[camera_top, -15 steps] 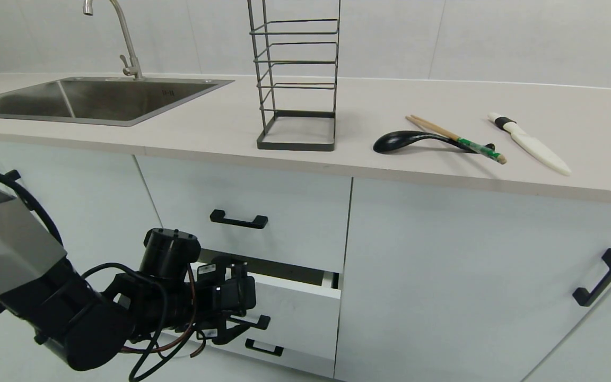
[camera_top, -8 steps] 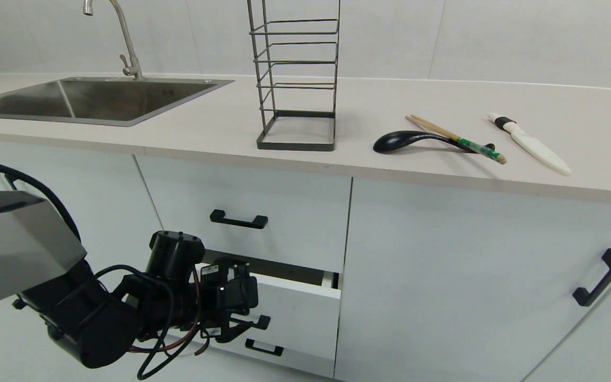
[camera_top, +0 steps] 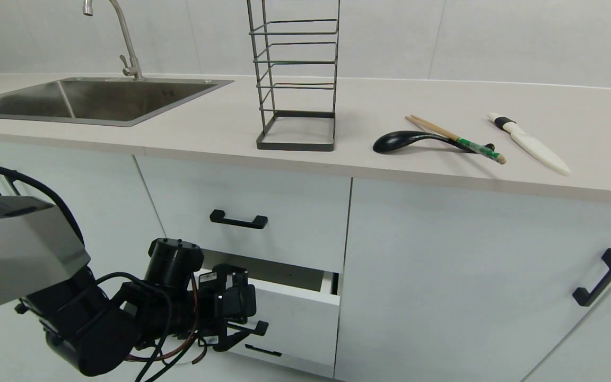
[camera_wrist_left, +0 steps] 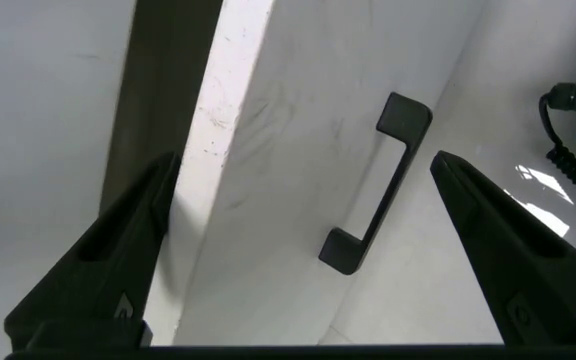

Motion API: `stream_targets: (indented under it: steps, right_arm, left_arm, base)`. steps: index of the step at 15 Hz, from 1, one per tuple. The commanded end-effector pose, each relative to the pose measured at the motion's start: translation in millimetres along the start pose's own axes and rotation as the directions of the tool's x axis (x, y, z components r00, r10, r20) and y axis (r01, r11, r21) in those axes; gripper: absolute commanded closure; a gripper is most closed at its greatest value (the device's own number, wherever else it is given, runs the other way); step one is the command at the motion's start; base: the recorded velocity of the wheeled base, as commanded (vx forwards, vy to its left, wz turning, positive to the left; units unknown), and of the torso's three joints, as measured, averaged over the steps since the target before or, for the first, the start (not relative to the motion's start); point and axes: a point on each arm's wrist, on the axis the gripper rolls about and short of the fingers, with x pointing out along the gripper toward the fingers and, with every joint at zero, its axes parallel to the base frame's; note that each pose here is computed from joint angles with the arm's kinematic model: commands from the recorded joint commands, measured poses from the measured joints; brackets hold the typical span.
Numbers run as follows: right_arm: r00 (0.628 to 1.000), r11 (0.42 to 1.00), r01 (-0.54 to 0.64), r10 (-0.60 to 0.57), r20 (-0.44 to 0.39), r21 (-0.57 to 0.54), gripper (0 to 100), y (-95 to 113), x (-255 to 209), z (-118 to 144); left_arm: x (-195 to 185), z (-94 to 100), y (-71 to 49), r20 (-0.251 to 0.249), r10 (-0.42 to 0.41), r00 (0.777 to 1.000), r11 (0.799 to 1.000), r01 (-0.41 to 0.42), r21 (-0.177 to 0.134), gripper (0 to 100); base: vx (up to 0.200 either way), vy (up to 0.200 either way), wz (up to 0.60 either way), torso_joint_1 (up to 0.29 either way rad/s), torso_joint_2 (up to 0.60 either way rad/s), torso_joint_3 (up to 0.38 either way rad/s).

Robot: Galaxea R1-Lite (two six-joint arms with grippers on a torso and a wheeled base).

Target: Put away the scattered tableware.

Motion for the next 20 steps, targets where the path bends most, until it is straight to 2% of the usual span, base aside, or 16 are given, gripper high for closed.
stream_targets:
  steps: [1, 3, 4, 6, 11, 13, 15, 17, 19, 20]
  right_arm:
    - [1.000, 1.000, -0.001, 0.001, -0.001, 0.000, 100, 0.0, 0.1, 0.0]
    - [1.000, 1.000, -0.001, 0.001, -0.001, 0.000, 100, 0.0, 0.1, 0.0]
    - [1.000, 1.000, -0.001, 0.001, -0.001, 0.000, 100, 0.0, 0.1, 0.0]
    - [1.000, 1.000, 0.001, -0.001, -0.001, 0.000, 100, 0.0, 0.1, 0.0]
    - [1.000, 1.000, -0.001, 0.001, -0.001, 0.000, 100, 0.0, 0.1, 0.0]
    - [1.000, 1.000, -0.001, 0.001, -0.001, 0.000, 100, 0.0, 0.1, 0.0]
    - [1.000, 1.000, -0.001, 0.001, 0.000, 0.000, 100, 0.0, 0.0, 0.0]
    - [1.000, 1.000, -0.001, 0.001, -0.001, 0.000, 100, 0.0, 0.1, 0.0]
    - [1.000, 1.000, -0.001, 0.001, -0.001, 0.000, 100, 0.0, 0.1, 0.0]
    - [1.000, 1.000, -0.001, 0.001, 0.000, 0.000, 100, 0.0, 0.0, 0.0]
  left_arm:
    - [-6.0, -3.6, -10.5, -0.017, -0.035, 0.999, 0.999, 0.035, -0.012, 0]
    - [-10.5, -3.8, -13.6, -0.016, -0.040, 0.999, 0.999, 0.040, -0.012, 0]
    - [-23.3, -2.0, -22.9, 0.004, -0.062, 0.998, 0.998, 0.062, -0.008, 0]
    - [-39.6, -0.4, -30.5, 0.008, -0.058, 0.998, 0.998, 0.058, -0.005, 0]
    - [-79.4, -5.5, -63.8, -0.004, -0.091, 0.996, 0.996, 0.091, -0.015, 0]
    - [-87.6, -6.8, -71.4, -0.005, -0.099, 0.995, 0.995, 0.099, -0.016, 0]
    - [-90.7, -6.8, -73.1, -0.001, -0.096, 0.995, 0.995, 0.096, -0.015, 0]
    - [-93.3, -3.0, -69.1, 0.031, -0.073, 0.997, 0.997, 0.074, -0.005, 0]
    - [-97.4, 3.3, -70.2, 0.079, -0.074, 0.994, 0.997, 0.072, 0.021, 0]
    - [-101.2, 9.8, -72.0, 0.119, -0.080, 0.990, 0.996, 0.074, 0.050, 0]
  base:
    - [0.000, 0.000, 0.00, 0.000, 0.00, 0.000]
    - [0.000, 0.000, 0.00, 0.000, 0.00, 0.000]
    - [0.000, 0.000, 0.00, 0.000, 0.00, 0.000]
    - [0.000, 0.000, 0.00, 0.000, 0.00, 0.000]
    - [0.000, 0.000, 0.00, 0.000, 0.00, 0.000]
    - [0.000, 0.000, 0.00, 0.000, 0.00, 0.000]
    - [0.000, 0.000, 0.00, 0.000, 0.00, 0.000]
    - [0.000, 0.000, 0.00, 0.000, 0.00, 0.000]
    - [0.000, 0.000, 0.00, 0.000, 0.00, 0.000]
    - [0.000, 0.000, 0.00, 0.000, 0.00, 0.000]
